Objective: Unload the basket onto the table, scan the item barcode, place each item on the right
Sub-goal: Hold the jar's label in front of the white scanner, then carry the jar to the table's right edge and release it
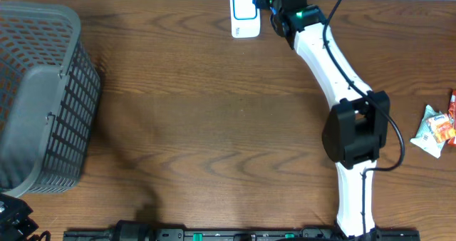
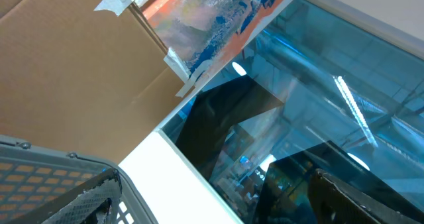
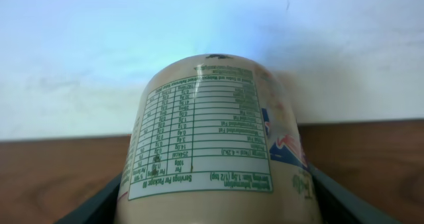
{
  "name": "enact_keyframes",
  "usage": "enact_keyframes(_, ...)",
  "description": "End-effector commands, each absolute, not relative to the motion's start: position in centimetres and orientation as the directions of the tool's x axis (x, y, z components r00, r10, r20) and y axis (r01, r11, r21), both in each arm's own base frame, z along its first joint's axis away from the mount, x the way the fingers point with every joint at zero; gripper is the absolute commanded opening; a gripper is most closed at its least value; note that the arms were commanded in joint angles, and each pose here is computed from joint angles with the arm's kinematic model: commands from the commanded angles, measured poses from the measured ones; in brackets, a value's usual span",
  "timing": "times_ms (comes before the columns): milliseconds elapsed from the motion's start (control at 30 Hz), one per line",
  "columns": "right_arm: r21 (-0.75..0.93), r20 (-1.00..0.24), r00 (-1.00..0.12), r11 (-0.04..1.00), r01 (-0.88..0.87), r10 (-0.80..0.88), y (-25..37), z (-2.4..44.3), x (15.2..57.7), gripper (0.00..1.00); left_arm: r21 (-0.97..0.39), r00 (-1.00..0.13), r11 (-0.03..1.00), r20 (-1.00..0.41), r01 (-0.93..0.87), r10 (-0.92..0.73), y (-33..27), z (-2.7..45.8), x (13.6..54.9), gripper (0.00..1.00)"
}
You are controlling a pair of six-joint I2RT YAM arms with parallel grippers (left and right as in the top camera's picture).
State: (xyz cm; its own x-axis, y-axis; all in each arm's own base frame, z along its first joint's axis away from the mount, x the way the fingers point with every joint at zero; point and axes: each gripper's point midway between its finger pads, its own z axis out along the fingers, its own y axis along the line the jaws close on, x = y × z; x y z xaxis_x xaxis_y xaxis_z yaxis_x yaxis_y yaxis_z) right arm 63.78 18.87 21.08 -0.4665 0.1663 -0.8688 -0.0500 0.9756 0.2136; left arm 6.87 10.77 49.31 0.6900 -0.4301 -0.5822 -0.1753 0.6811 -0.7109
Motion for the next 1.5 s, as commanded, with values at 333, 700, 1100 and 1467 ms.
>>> enact_keyframes(333,0.22,-0.894,-0.411,0.974,-0.062,0.175,22.7,15.9,66.0,0.43,-0.71,0.687,0.684,-0.582,-0.168,-0.435,10.6,49.1,7.1,0.9)
enact_keyframes(700,0.21,-0.889,-0.429,0.975,-0.07,0.161,23.9,13.7,65.9,0.41,-0.709,0.684,0.684,-0.586,-0.172,-0.435,10.5,48.5,8.0,0.9)
enact_keyframes(1100,0.186,-0.866,-0.483,0.98,-0.063,0.133,22.7,19.6,63.6,0.37,-0.713,0.693,0.683,-0.575,-0.162,-0.436,10.5,48.8,7.8,0.9)
enact_keyframes(1467,0.107,-0.749,-0.653,0.993,0.042,0.108,14.1,28.6,53.2,0.44,-0.713,0.695,0.682,-0.572,-0.159,-0.436,10.5,48.8,7.8,0.9)
